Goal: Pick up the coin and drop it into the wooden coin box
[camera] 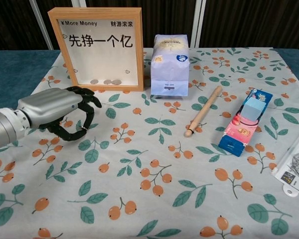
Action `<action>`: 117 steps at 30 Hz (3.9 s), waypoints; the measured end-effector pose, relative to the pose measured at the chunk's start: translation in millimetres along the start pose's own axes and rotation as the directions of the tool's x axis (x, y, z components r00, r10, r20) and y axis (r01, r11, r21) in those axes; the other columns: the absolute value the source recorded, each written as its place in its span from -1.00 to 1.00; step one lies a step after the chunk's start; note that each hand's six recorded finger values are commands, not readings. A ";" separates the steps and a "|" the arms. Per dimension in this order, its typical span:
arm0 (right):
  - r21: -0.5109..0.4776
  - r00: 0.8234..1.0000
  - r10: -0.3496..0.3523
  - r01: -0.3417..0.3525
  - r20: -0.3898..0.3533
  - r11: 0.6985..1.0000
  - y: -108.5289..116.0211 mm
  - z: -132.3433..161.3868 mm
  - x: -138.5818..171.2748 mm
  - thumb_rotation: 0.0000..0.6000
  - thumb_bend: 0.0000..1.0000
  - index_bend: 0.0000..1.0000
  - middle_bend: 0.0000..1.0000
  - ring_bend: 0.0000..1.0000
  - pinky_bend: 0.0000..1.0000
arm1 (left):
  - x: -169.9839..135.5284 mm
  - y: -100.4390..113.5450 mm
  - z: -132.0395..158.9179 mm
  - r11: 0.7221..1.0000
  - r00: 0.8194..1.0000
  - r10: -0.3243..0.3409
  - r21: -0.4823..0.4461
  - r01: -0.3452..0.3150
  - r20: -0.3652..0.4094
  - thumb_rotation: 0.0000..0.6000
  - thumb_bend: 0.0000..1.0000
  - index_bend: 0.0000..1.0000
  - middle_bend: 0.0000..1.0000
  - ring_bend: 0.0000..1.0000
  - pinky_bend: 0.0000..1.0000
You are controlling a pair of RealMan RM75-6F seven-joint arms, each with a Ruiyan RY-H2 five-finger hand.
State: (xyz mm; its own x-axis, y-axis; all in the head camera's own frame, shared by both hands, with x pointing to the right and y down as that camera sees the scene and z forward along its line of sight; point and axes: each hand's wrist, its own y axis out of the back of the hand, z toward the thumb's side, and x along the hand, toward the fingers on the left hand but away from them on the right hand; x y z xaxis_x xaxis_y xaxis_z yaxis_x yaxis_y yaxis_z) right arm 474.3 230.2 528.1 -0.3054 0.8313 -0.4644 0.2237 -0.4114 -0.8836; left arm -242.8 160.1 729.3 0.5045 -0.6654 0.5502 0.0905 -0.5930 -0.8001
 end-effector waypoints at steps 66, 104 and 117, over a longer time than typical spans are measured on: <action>0.000 0.999 -0.025 0.025 0.046 1.000 0.9 -4.8 -1.9 1.00 -0.12 -0.71 -0.86 -0.98 -1.00 | 138.8 263.2 -69.9 0.998 0.959 -0.064 -0.035 0.057 -0.277 1.00 0.05 0.45 -0.59 -1.00 -1.00; -0.004 0.998 -0.031 0.032 0.058 0.999 3.1 -6.1 -1.9 1.00 -0.12 -0.71 -0.86 -0.98 -1.00 | 144.1 244.6 -66.0 0.994 0.960 -0.095 -0.076 0.078 -0.263 1.00 0.05 0.09 -0.62 -1.00 -1.00; -0.002 0.998 -0.029 0.029 0.062 1.000 3.1 -6.4 -2.1 1.00 -0.12 -0.71 -0.86 -0.98 -1.00 | 145.5 247.9 -62.4 0.995 0.960 -0.091 -0.073 0.075 -0.263 1.00 0.05 0.07 -0.65 -1.00 -1.00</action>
State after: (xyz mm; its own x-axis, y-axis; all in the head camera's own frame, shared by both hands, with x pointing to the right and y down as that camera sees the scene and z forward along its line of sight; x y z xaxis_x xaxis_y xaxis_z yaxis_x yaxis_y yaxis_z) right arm 481.5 229.6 526.7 -0.3688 0.8181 -0.4413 0.2166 -0.3860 -0.8967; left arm -200.5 -112.0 625.9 0.2504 -0.7043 0.6643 0.0652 -0.6723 -0.7374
